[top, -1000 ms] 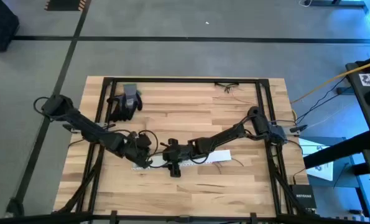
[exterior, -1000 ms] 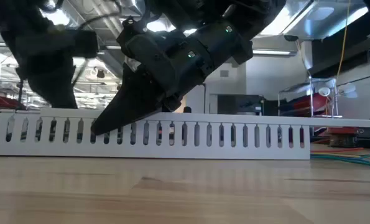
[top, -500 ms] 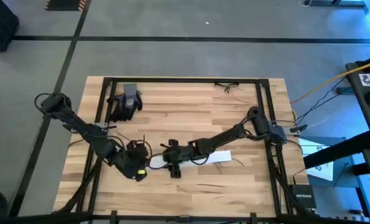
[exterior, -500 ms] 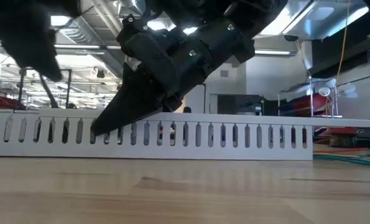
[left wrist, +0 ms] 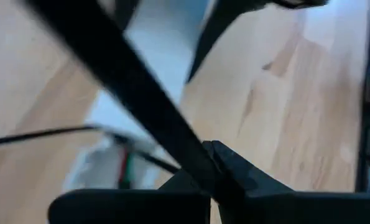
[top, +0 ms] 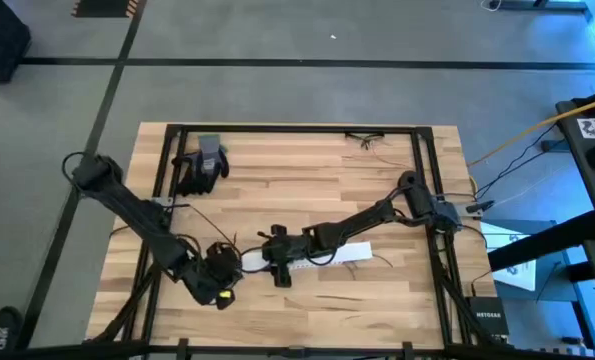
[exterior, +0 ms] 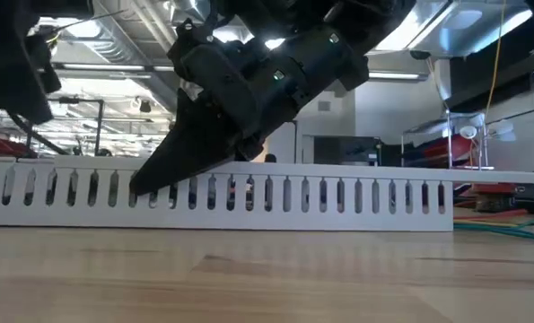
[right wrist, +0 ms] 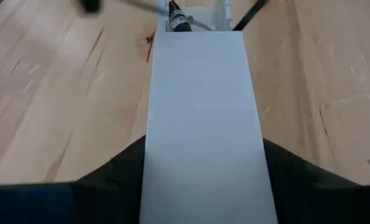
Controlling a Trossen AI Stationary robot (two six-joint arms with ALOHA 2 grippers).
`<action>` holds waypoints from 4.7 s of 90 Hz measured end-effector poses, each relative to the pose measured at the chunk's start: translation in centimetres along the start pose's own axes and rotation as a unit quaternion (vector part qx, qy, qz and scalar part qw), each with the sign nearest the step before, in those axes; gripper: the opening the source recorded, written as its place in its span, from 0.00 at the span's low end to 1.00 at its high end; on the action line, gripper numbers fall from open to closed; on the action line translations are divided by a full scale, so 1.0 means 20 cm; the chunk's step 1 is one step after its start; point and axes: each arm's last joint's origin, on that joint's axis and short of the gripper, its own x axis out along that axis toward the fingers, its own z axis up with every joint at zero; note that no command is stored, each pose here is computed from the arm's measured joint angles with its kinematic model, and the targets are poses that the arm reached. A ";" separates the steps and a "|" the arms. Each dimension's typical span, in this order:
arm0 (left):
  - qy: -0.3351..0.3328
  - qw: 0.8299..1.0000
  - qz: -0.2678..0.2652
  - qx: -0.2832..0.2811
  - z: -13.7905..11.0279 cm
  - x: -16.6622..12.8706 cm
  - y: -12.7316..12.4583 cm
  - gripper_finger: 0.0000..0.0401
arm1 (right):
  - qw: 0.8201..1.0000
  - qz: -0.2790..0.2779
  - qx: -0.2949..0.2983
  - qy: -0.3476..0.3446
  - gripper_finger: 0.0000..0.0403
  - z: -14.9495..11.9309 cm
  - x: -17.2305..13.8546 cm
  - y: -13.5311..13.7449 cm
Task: Ziptie cables
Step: Close the white cable duct
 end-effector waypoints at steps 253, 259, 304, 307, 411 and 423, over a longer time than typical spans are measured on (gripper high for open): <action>0.106 0.984 0.138 -0.023 0.11 -0.14 0.25 0.44 | 1.000 -0.001 0.003 -0.002 0.56 0.00 0.00 0.00; 0.106 0.983 0.146 -0.029 0.12 -0.14 0.27 0.47 | 1.000 -0.001 0.003 -0.002 0.56 0.00 0.00 0.00; 0.059 0.983 0.171 -0.021 0.00 -0.17 0.25 0.59 | 1.000 0.007 0.001 0.000 0.56 0.00 0.00 0.00; 0.049 0.983 0.174 -0.031 -0.01 -0.16 0.26 0.59 | 1.000 0.006 0.000 0.000 0.56 0.00 0.00 0.00; -0.041 0.976 0.142 -0.159 0.04 -0.01 0.35 0.59 | 1.000 0.007 0.000 0.001 0.56 0.00 0.00 0.00; -0.052 0.977 0.131 -0.161 0.07 0.00 0.35 0.59 | 1.000 0.007 0.000 0.001 0.56 0.00 0.00 0.00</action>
